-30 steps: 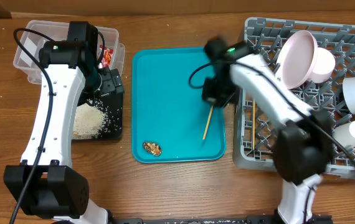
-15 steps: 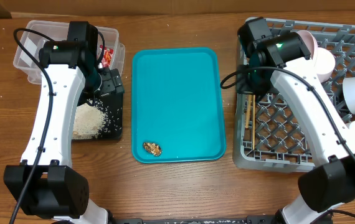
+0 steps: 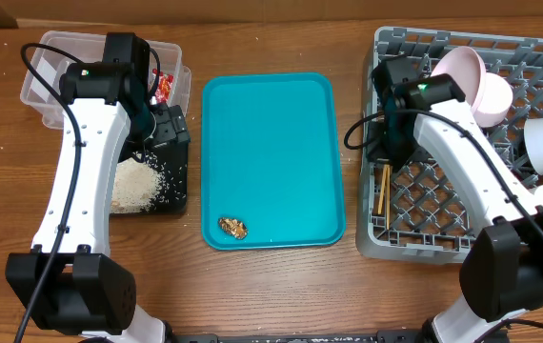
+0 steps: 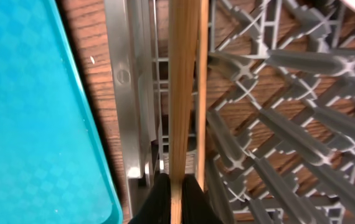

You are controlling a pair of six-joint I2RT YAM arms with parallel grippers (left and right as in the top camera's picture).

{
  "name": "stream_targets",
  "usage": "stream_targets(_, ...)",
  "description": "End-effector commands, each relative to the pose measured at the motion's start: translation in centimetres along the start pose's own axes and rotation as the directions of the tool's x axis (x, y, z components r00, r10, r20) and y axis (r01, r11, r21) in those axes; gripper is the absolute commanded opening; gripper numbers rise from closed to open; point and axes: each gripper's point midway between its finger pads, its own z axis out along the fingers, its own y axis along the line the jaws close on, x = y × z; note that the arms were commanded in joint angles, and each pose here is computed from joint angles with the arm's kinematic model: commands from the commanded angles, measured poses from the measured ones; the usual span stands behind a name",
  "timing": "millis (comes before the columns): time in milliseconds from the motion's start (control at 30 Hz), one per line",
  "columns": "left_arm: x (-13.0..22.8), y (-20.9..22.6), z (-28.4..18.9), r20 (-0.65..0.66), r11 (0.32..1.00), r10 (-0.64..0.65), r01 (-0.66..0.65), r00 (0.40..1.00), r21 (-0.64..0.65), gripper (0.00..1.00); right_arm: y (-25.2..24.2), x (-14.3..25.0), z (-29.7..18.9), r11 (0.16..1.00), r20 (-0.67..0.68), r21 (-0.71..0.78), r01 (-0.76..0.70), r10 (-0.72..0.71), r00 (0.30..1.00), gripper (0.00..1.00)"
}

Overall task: Sort waste into correct bins and load items into the dishwasher
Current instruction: 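Carry the second chopstick with the right gripper into the rack slot and release, then reach the left gripper to the brown food scrap and grasp it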

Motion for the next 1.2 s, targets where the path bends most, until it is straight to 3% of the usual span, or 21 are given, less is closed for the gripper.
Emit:
stream_targets(0, -0.4, -0.2, -1.0, 0.030, 1.000, -0.007, 0.007, 1.000, 0.018, 0.96, 0.4, 0.4, 0.4, 1.000, -0.014, -0.021, 0.009, -0.009, 1.000, 0.04)
stream_targets(100, -0.4, -0.3, -1.0, 0.032, 1.000, -0.007, 0.006, 0.999, 0.018, 0.96, 0.4, 0.3, 0.4, 1.000, -0.011, -0.021, 0.009, -0.009, 1.000, 0.06)
stream_targets(200, -0.3, -0.2, -1.0, 0.030, 1.000, -0.007, 0.006, 1.000, 0.018, 0.96, 0.4, 0.3, 0.4, 1.000, -0.011, -0.022, 0.009, -0.009, 1.000, 0.27)
stream_targets(233, -0.3, -0.2, -1.0, 0.030, 1.000, -0.007, 0.006, 1.000, 0.018, 0.96, 0.5, 0.2, 0.4, 1.000, -0.009, -0.023, 0.009, -0.009, 1.000, 0.29)
stream_targets(433, -0.3, -0.3, -1.0, 0.030, 1.000, -0.006, 0.005, 1.000, 0.018, 0.96, 0.6, -0.7, -1.8, 0.999, 0.038, -0.041, 0.005, -0.004, 0.999, 0.30)
stream_targets(633, -0.2, -0.5, -1.0, 0.025, 0.999, -0.005, 0.004, 1.000, 0.032, 0.96, -0.2, -2.3, -7.2, 0.994, 0.196, -0.104, -0.031, 0.051, 0.979, 0.30)
stream_targets(733, 0.1, -1.6, -1.1, 0.012, 0.997, 0.006, -0.007, 1.000, 0.075, 0.95, -1.3, -2.8, -9.7, 0.986, 0.270, -0.144, -0.082, 0.119, 0.955, 0.51)
stream_targets(800, 0.2, -2.3, -1.1, 0.016, 0.996, 0.023, -0.024, 1.000, 0.082, 0.95, -2.3, -3.0, -10.9, 0.982, 0.304, -0.157, -0.101, 0.146, 0.941, 0.82)
stream_targets(867, 0.5, -3.2, -1.1, 0.020, 0.995, 0.048, -0.050, 0.999, 0.088, 0.96, -3.3, -3.0, -11.6, 0.981, 0.324, -0.157, -0.113, 0.159, 0.933, 1.00)
stream_targets(1167, 5.4, -7.3, 1.0, -0.061, 0.972, 0.224, -0.219, 0.973, 0.083, 0.98, -6.4, -2.8, -11.7, 0.975, 0.315, -0.129, -0.183, 0.215, 0.924, 1.00)
